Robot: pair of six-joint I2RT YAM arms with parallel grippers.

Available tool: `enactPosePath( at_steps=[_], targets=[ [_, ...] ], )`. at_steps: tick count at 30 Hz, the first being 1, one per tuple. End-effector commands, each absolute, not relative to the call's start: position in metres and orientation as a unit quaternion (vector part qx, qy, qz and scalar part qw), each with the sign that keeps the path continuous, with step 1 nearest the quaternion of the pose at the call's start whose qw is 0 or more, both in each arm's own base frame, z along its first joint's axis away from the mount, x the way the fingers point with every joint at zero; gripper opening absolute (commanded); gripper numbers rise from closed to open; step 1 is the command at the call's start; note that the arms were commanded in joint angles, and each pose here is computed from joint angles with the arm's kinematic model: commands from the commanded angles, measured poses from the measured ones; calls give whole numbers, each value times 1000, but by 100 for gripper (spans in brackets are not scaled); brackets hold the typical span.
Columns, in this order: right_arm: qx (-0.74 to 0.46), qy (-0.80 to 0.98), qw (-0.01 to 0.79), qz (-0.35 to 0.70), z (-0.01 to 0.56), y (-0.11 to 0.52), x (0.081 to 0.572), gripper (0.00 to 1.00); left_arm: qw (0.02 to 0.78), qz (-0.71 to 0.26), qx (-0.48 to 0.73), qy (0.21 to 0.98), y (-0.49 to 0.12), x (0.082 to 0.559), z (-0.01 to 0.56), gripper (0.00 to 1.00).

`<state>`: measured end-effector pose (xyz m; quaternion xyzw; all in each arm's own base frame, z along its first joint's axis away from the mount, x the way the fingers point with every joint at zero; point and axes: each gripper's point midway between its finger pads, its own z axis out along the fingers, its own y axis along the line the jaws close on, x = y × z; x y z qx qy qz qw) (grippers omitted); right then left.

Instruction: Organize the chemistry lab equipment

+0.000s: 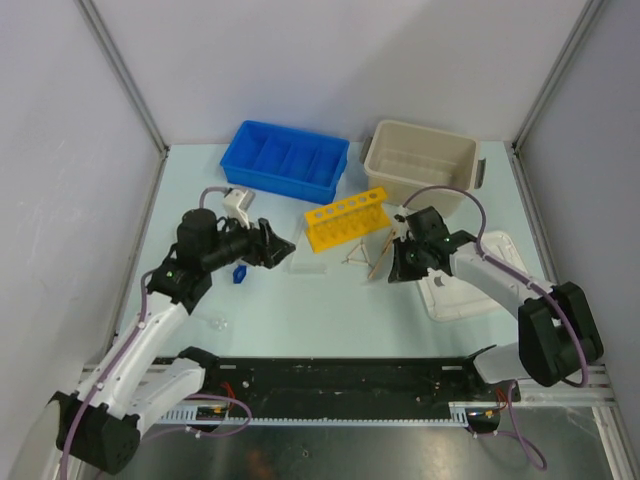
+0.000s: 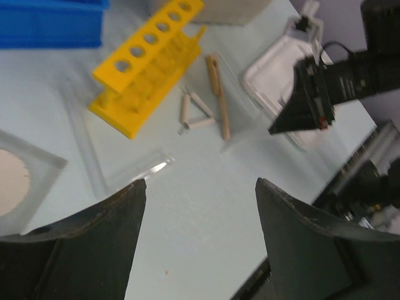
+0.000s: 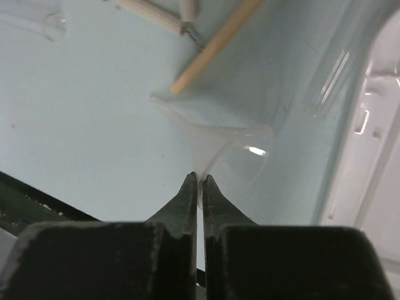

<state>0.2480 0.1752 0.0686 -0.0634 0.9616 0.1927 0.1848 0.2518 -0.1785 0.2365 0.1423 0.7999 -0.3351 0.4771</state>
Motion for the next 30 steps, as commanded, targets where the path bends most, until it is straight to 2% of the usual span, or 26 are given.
enactPosePath(
  at_steps=[1, 7, 13, 21, 30],
  targets=[
    [-119, 934, 228, 249, 98, 202, 247, 0, 451, -399, 216, 769, -206, 238, 247, 77],
    [-215, 864, 288, 354, 158, 247, 227, 0, 411, -448, 274, 745, -235, 222, 259, 78],
    [-324, 774, 320, 441, 211, 282, 185, 0, 343, -488, 356, 719, -274, 189, 258, 76],
    [-381, 718, 372, 448, 244, 289, 162, 0, 272, -494, 415, 714, -301, 154, 236, 71],
    [-387, 714, 391, 434, 250, 280, 161, 0, 250, -479, 423, 727, -295, 147, 223, 67]
  ],
)
